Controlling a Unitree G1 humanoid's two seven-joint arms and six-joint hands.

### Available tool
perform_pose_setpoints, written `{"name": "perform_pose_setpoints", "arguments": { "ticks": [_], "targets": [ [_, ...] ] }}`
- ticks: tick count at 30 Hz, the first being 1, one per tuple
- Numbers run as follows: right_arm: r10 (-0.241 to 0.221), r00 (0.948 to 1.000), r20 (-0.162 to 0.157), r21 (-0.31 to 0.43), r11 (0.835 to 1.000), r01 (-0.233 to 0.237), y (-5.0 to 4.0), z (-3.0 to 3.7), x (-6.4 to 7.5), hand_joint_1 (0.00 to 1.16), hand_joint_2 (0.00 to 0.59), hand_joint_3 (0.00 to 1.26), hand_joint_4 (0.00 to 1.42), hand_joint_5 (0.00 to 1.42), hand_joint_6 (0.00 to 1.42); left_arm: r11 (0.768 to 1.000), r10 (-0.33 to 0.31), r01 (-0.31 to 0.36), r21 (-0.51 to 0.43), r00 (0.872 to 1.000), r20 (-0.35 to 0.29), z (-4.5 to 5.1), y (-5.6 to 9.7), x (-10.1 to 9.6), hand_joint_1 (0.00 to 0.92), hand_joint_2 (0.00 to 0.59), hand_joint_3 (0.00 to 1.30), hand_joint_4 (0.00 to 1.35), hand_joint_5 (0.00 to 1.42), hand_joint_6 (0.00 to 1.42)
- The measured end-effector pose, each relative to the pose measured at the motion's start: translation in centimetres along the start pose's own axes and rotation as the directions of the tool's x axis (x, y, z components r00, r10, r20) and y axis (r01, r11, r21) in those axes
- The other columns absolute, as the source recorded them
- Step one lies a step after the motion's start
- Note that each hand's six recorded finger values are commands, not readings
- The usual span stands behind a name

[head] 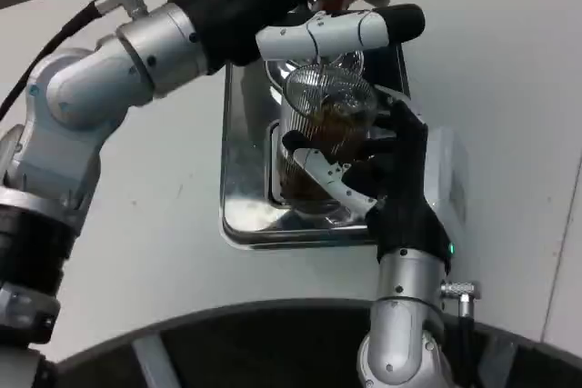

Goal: Grasp the cup under the faucet to collect the drink, then remove the cup.

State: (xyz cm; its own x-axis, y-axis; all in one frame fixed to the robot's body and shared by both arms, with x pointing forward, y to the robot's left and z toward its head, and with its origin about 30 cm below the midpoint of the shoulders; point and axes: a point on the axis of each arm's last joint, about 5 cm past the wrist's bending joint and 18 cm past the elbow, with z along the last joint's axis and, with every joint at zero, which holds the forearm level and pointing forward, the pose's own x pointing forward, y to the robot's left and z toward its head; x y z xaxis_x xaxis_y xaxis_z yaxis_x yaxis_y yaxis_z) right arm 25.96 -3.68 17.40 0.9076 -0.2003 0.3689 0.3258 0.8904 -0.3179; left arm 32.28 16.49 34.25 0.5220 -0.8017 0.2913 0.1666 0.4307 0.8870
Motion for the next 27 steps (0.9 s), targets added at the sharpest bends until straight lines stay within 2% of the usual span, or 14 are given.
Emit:
{"name": "perform_pose_setpoints", "arguments": {
  "ticks": [9, 16, 27],
  "targets": [
    [-0.008, 1.0000, 0.002, 0.011, 1.000, 0.008, -0.10, -0.13, -0.3, 0.73, 0.257, 0.52, 0.60, 0.70, 0.97, 0.999, 0.036, -0.036, -0.014, 0.999, 0.009, -0.06, -0.2, -0.1, 0.000, 0.127, 0.19, 0.08, 0.12, 0.28],
    [-0.014, 0.9999, 0.000, 0.014, 1.000, 0.014, -0.19, -0.18, -0.4, 0.73, 0.262, 0.52, 0.60, 0.71, 0.97, 0.996, 0.090, -0.089, -0.029, 0.995, 0.032, 0.13, 0.0, -0.3, 0.000, 0.125, 0.20, 0.10, 0.14, 0.29],
    [-0.023, 0.9997, 0.012, -0.007, 1.000, 0.023, -0.31, -0.12, -0.4, 0.72, 0.267, 0.53, 0.62, 0.72, 0.99, 0.985, 0.170, -0.167, -0.036, 0.981, 0.099, 1.03, 0.8, -0.5, 0.000, 0.125, 0.21, 0.12, 0.16, 0.30]
  ]
}}
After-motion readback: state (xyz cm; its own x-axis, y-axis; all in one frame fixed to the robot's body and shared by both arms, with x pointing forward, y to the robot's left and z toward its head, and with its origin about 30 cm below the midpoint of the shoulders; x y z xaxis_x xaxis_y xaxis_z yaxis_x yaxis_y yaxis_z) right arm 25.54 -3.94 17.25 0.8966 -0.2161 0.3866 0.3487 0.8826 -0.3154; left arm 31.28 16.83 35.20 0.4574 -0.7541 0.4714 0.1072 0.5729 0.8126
